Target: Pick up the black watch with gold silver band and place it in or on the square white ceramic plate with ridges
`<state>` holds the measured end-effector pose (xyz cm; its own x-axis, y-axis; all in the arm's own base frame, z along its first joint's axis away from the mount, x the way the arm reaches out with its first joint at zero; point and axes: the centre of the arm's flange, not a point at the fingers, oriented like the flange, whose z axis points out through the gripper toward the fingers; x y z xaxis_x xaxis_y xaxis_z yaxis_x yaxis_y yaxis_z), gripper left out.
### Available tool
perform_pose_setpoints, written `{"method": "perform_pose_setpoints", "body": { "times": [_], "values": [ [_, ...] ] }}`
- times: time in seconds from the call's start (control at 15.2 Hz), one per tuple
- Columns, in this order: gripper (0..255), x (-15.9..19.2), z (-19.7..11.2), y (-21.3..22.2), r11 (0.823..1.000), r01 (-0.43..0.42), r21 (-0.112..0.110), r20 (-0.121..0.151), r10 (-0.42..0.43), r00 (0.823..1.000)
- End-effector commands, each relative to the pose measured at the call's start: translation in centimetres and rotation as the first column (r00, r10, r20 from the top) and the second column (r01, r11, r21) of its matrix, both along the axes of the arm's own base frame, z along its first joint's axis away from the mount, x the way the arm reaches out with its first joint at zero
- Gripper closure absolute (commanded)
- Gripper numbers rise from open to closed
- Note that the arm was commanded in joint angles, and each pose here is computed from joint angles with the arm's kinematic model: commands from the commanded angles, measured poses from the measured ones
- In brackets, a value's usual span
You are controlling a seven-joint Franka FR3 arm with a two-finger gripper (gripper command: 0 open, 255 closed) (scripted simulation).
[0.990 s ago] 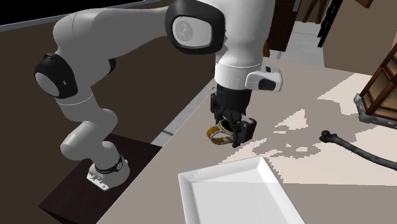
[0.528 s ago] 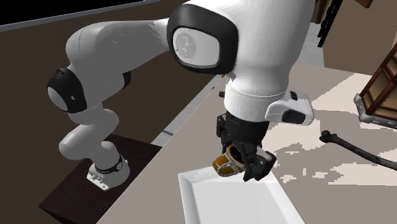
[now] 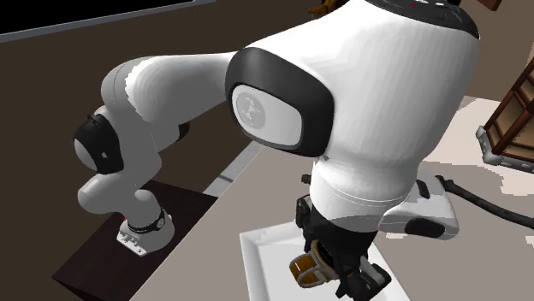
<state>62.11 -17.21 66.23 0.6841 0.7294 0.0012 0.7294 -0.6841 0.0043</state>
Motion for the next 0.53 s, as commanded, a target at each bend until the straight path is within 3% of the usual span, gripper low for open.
{"method": "perform_pose_setpoints", "body": {
  "times": [0.0,0.46],
  "values": [
    [255,0.1,-1.0,0.0,1.0,0.0,0.0,0.001,0.0,1.0],
    [255,0.1,-4.7,0.0,1.0,0.0,0.0,0.001,0.0,1.0]
  ]
}}
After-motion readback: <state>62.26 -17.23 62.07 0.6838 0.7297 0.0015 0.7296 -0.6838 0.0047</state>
